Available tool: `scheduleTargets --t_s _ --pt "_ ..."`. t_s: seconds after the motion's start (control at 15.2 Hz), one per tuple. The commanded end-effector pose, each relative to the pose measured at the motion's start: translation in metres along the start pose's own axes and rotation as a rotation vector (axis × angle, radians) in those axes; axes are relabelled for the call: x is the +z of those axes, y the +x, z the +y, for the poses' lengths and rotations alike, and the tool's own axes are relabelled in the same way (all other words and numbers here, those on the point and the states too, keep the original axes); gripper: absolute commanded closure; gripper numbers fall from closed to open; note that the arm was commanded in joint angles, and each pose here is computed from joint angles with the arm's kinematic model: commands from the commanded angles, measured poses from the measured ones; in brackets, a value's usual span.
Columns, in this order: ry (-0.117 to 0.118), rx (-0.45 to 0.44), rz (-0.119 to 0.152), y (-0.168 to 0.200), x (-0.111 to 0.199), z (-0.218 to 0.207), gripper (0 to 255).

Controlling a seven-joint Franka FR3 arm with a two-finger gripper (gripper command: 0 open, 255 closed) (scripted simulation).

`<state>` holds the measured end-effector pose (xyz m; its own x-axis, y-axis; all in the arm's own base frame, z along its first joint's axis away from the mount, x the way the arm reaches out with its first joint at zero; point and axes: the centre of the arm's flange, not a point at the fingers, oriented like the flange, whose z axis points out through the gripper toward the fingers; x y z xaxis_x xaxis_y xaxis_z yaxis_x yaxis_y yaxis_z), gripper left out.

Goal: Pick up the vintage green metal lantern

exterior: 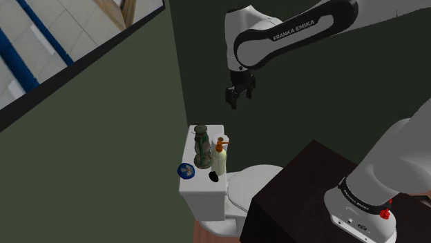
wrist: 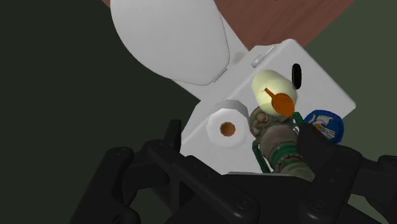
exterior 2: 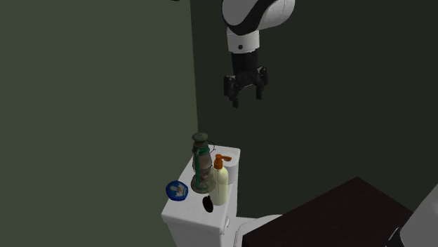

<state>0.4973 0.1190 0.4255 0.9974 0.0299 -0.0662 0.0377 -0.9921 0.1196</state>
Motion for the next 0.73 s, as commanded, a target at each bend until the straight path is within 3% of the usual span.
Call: scheduleTargets --t_s 0.0,0.66 --pt "0.000 0.004 -0.007 0.017 0.013 -0.011 0" --pt "0.003 0.020 -0.041 0.112 0.084 -0.077 0"
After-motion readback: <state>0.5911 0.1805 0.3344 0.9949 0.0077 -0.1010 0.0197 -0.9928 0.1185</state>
